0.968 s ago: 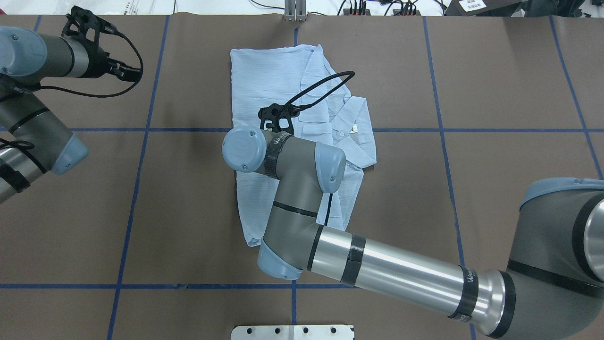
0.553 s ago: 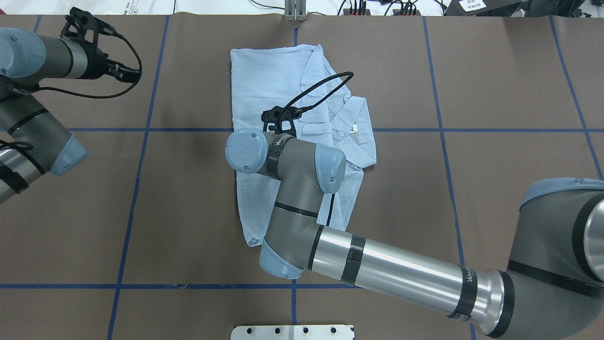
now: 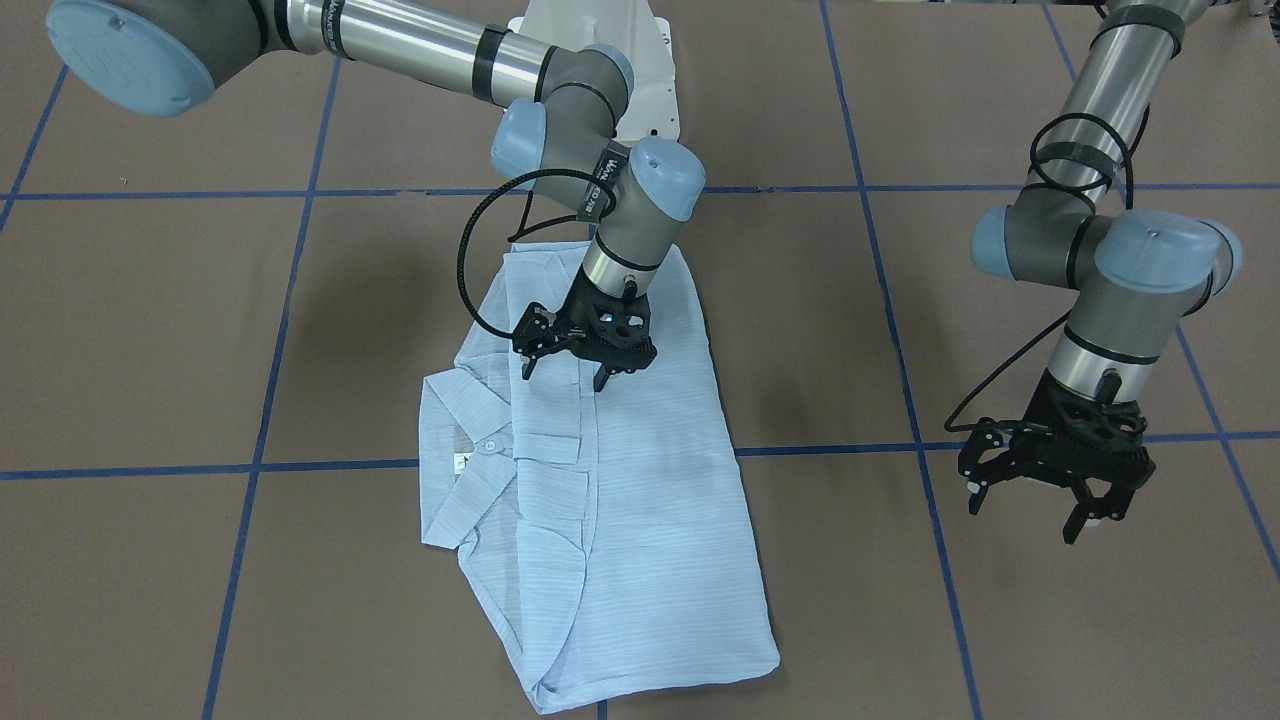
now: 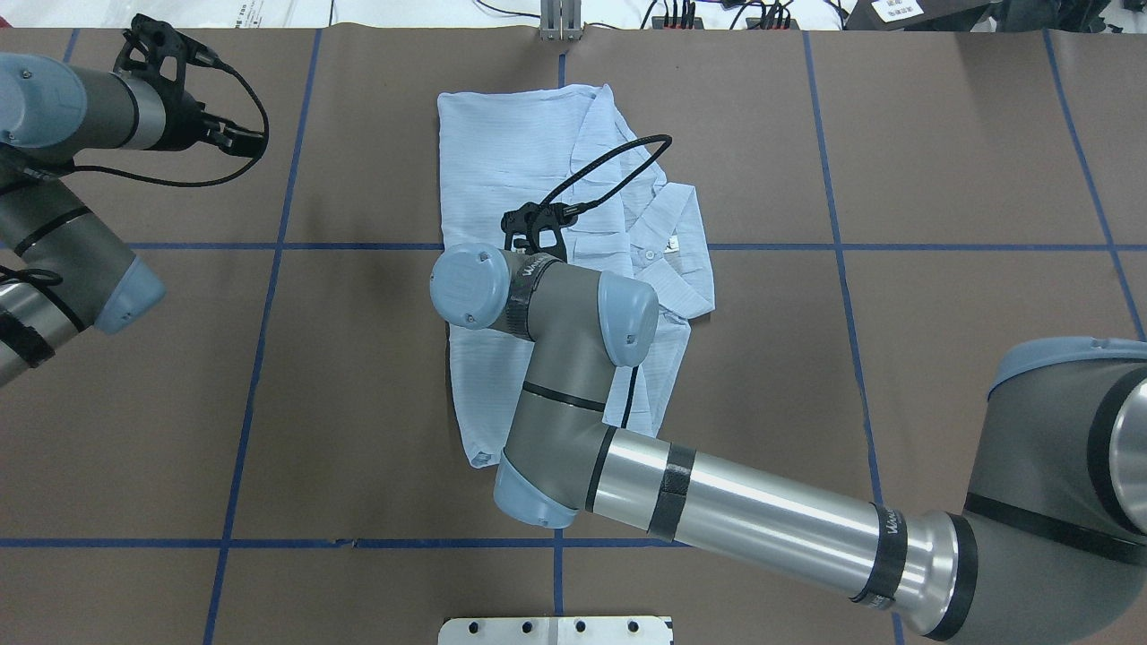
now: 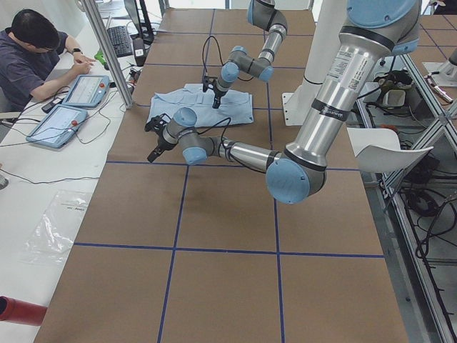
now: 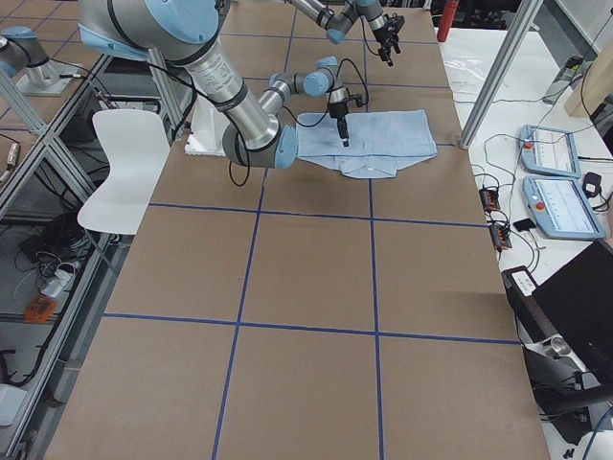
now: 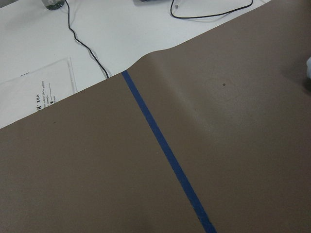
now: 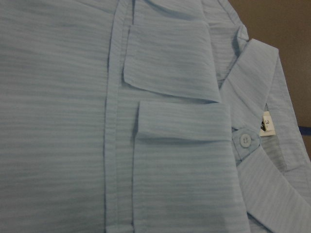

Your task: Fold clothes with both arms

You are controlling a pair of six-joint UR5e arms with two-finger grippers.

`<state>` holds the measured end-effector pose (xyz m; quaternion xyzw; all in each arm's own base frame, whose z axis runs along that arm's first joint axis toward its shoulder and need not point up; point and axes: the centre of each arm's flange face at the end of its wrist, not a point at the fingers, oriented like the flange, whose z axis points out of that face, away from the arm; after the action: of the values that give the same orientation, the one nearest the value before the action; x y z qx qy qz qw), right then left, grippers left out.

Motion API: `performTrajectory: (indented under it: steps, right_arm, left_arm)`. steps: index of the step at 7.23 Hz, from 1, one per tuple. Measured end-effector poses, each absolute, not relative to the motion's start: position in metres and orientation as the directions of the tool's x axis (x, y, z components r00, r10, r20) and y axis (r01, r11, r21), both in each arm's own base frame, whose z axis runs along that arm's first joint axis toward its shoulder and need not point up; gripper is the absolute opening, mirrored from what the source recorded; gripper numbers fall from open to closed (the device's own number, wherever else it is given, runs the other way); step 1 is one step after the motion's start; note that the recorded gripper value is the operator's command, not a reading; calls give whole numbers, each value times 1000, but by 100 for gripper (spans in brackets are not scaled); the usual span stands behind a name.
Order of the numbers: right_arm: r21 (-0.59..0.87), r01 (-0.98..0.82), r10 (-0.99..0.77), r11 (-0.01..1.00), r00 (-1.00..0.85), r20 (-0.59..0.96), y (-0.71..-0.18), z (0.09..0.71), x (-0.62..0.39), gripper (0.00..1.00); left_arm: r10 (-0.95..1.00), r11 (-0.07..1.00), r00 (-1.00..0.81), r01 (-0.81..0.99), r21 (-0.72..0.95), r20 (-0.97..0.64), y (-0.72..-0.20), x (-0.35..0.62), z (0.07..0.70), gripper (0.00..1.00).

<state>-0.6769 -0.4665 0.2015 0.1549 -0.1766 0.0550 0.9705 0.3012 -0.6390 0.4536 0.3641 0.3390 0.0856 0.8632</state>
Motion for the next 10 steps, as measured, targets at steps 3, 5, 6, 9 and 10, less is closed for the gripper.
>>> performTrajectory:
  steps: [3,5,6,9,10]
  right_arm:
    - [279,-137,40,950,944,327,-466,205,-675,100]
    - [272,-72,3,960,970,245,-468,213,-659,100]
    - [272,-32,-27,962,977,210,-471,217,-636,100]
    - [278,42,-84,960,986,142,-479,278,-537,100]
    - [278,66,-102,958,988,116,-480,309,-501,100]
  left_arm:
    - [385,724,751,113,680,-536,-638,302,451,100]
    - [385,724,751,114,680,-536,-638,302,451,100]
    - [385,725,751,114,680,-536,-638,302,451,100]
    - [384,725,752,113,679,-536,-638,301,452,100]
    - [384,726,752,113,679,-536,-638,301,452,100]
